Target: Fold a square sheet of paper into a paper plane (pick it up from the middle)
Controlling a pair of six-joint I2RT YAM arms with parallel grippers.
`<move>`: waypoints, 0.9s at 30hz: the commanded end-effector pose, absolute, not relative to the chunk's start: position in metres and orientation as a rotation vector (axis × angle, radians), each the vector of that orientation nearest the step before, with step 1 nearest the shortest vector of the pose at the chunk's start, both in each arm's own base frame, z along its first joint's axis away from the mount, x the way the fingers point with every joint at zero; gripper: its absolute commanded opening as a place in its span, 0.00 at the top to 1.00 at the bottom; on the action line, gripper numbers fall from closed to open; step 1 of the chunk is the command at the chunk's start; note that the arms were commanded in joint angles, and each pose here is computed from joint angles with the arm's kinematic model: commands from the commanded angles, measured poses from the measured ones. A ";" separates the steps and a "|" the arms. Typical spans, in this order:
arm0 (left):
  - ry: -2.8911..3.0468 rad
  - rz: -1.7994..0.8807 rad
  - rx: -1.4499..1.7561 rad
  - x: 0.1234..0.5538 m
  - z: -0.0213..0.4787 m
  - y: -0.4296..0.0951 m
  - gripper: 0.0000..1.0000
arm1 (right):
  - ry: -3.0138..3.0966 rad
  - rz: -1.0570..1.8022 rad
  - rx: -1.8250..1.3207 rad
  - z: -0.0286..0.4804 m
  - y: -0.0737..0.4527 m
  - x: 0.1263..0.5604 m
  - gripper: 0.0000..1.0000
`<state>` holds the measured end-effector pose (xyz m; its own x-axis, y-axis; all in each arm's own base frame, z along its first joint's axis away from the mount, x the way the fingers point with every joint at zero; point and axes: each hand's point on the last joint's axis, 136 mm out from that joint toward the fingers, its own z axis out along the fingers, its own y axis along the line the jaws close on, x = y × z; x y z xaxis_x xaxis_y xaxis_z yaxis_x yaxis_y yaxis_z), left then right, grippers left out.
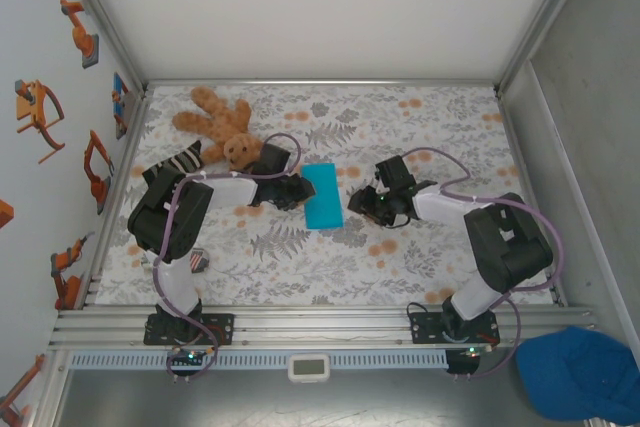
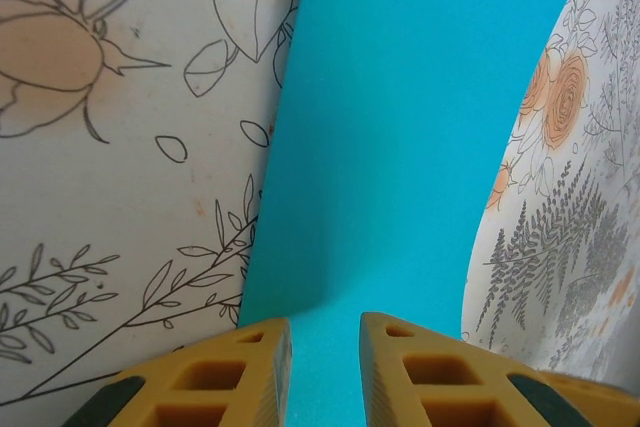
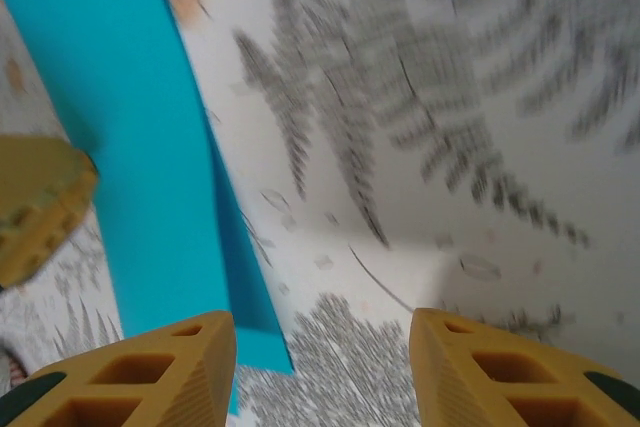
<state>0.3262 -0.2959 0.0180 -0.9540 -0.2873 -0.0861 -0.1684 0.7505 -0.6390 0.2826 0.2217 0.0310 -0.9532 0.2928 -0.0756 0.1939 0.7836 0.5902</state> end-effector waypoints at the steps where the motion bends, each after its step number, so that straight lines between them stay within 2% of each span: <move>1: 2.860 -0.870 -0.396 0.315 -0.010 -0.281 0.75 | 2.772 1.087 0.445 0.044 0.237 0.275 0.52; 10: 2.862 -0.875 -0.395 0.314 -0.009 -0.282 0.75 | 2.766 1.193 0.450 0.039 0.261 0.270 0.52; 17: 2.866 -0.882 -0.399 0.312 -0.009 -0.282 0.76 | 2.761 1.201 0.440 0.038 0.267 0.274 0.65; 27: 2.862 -0.886 -0.398 0.312 -0.008 -0.282 0.76 | 2.746 1.261 0.444 0.039 0.274 0.273 0.71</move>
<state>0.3266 -0.2962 0.0181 -0.9542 -0.2870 -0.0839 -0.1687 0.7484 -0.6415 0.2721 0.2673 0.0347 -0.9536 0.2995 0.0302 0.2268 0.6489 0.7263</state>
